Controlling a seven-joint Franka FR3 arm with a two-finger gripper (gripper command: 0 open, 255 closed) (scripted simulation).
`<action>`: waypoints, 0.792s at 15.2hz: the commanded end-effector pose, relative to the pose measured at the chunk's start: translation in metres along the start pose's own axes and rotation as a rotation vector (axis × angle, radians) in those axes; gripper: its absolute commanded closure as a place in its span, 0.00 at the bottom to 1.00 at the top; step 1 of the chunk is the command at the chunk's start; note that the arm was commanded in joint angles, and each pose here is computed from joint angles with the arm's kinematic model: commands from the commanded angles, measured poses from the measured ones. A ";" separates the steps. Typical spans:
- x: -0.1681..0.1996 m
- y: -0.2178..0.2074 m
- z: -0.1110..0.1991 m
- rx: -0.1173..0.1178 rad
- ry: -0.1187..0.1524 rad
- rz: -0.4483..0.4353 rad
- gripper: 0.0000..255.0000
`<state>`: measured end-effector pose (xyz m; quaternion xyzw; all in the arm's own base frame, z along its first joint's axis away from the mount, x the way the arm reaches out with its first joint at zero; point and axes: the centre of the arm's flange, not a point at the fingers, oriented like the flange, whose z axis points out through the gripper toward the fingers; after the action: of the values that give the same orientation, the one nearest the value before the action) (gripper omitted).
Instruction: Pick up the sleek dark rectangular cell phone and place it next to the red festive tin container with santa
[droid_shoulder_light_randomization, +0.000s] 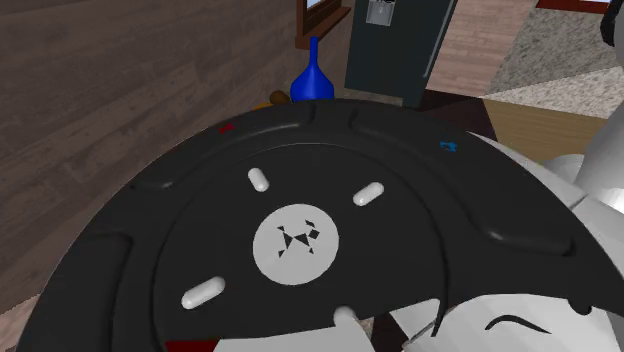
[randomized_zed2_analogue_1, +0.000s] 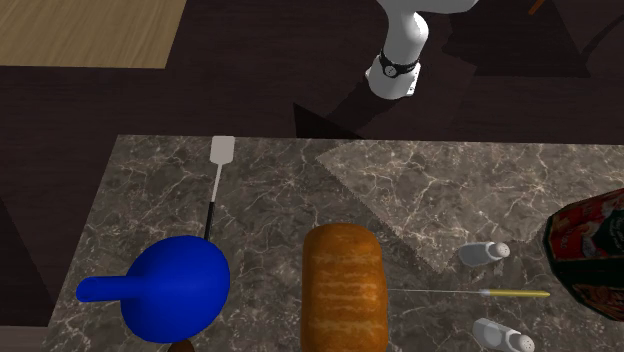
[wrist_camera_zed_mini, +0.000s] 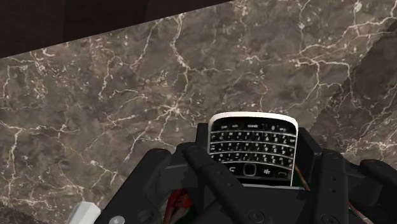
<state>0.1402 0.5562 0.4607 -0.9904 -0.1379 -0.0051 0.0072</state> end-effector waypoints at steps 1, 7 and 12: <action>0.000 0.001 0.012 -0.001 -0.002 -0.001 1.00; 0.000 0.002 0.044 -0.001 -0.002 -0.001 1.00; -0.001 0.002 0.070 -0.001 -0.002 -0.001 1.00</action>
<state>0.1409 0.5543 0.3961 -0.9904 -0.1381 -0.0045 0.0066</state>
